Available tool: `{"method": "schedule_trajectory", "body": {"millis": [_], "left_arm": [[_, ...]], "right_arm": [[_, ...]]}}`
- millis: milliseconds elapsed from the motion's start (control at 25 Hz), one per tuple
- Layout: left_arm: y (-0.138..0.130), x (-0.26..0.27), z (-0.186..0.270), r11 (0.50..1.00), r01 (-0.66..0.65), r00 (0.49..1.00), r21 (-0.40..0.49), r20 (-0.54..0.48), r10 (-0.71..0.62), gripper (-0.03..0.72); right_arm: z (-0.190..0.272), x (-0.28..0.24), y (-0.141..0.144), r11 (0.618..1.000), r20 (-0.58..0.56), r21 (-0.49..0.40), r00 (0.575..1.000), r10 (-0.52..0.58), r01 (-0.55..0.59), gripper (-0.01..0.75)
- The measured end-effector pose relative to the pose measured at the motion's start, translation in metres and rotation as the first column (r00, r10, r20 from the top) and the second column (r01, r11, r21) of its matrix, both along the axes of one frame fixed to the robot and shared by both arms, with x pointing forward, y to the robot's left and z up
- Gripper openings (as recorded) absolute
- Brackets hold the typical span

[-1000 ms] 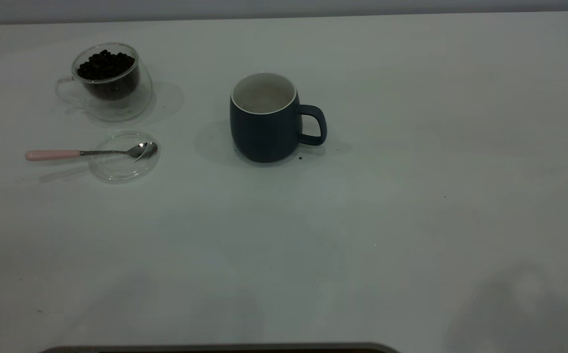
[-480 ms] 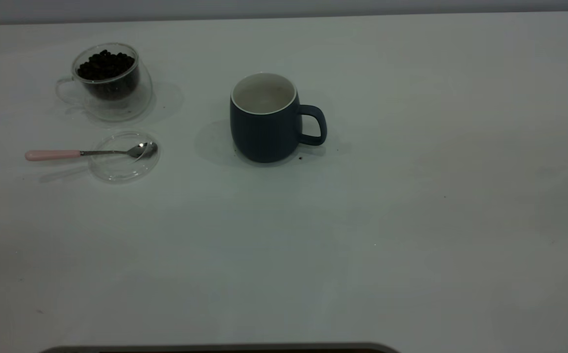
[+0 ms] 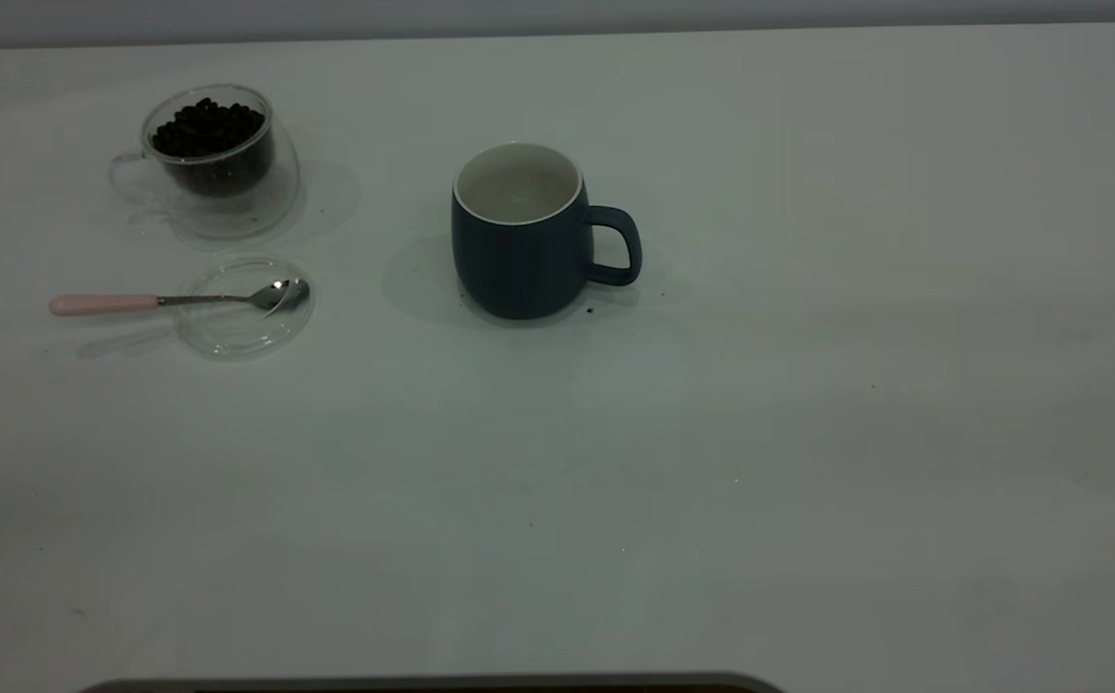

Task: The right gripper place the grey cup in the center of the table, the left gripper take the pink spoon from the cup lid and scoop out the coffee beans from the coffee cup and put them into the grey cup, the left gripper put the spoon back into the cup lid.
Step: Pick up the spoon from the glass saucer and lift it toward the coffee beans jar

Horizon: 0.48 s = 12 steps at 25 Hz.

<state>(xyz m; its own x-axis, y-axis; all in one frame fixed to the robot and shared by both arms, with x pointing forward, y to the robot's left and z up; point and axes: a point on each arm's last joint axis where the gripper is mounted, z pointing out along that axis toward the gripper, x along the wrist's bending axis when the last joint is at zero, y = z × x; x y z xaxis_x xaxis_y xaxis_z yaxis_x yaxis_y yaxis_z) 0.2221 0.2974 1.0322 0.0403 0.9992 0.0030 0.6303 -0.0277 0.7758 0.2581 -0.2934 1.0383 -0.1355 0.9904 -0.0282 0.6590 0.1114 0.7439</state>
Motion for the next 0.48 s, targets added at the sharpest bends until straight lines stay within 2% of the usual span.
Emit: {"method": "schedule_trajectory", "body": {"millis": [200, 480], "left_arm": [[0.0, 0.0, 0.0, 1.0, 0.0, 1.0, 0.0, 0.0, 0.0, 0.588], [0.0, 0.0, 0.0, 1.0, 0.0, 1.0, 0.0, 0.0, 0.0, 0.588]], "right_arm": [[0.001, -0.008, -0.001, 0.999, 0.057, 0.002, 0.997, -0.048, 0.048, 0.59], [0.001, -0.016, -0.002, 0.998, 0.116, 0.005, 0.991, -0.061, 0.061, 0.59]]}}
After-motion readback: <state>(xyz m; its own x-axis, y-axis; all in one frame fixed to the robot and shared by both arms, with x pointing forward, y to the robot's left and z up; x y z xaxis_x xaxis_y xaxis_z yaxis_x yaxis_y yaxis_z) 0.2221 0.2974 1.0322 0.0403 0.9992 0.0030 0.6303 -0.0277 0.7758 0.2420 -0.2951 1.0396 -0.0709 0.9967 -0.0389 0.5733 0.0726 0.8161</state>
